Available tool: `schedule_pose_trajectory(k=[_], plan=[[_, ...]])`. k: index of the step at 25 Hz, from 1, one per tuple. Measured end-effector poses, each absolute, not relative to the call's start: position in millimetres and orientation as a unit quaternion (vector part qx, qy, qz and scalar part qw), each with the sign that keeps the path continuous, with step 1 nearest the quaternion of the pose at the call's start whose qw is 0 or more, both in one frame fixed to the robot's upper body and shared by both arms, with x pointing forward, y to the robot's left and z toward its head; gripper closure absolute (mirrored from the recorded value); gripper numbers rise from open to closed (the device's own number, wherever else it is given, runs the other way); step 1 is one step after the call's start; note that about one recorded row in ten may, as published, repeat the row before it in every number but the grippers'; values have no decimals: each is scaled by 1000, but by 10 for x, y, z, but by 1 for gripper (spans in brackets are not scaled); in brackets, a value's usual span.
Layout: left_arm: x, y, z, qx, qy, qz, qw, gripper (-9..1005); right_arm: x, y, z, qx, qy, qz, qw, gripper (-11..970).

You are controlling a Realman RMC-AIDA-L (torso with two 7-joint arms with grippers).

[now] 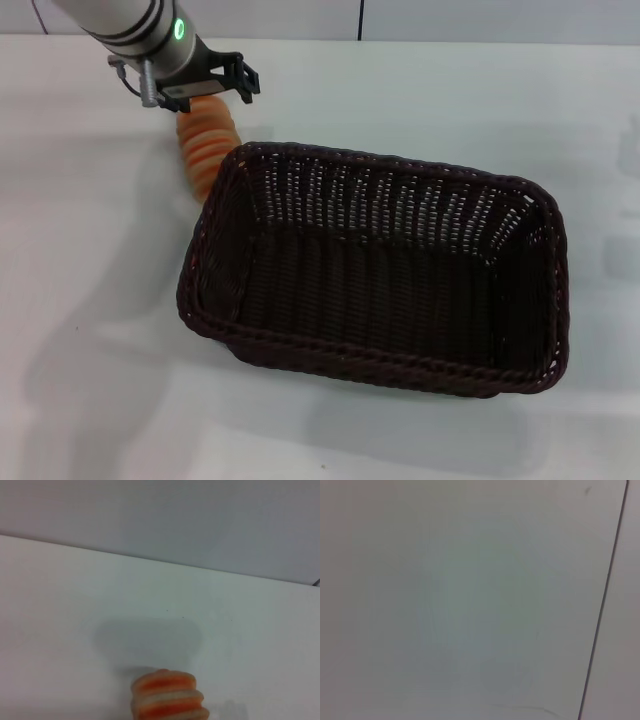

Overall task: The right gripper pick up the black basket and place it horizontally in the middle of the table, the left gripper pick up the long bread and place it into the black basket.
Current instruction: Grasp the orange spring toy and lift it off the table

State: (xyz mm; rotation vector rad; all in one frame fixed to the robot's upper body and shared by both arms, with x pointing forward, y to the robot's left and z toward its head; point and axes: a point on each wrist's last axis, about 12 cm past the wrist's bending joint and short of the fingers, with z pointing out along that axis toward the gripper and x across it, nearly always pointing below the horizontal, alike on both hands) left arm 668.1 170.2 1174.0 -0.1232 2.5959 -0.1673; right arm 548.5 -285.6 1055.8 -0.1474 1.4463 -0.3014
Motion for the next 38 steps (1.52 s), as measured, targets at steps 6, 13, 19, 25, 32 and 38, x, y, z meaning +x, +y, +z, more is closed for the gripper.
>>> schedule_pose_trajectory(k=[6,13,19,25,32,38], plan=[[6699,1692,11686,-46,962,-59,263,199,5471,-2853,10558,-70,657,-137,738,588],[6727,1707,11501,-49,965,-50,252,198,5464,-2813,10555,-77,656,-131,739,588],[6725,1730,11439,-51,965,-47,251,198,5465,-2793,10553,-79,656,-129,739,588],[6721,1760,11368,-53,966,-45,250,199,5474,-2771,10558,-79,656,-127,740,588],[6716,1784,11313,-55,966,-42,248,198,5481,-2750,10562,-79,655,-124,741,588],[6712,1785,11284,-53,967,-40,246,199,5487,-2739,10577,-79,651,-124,745,588]])
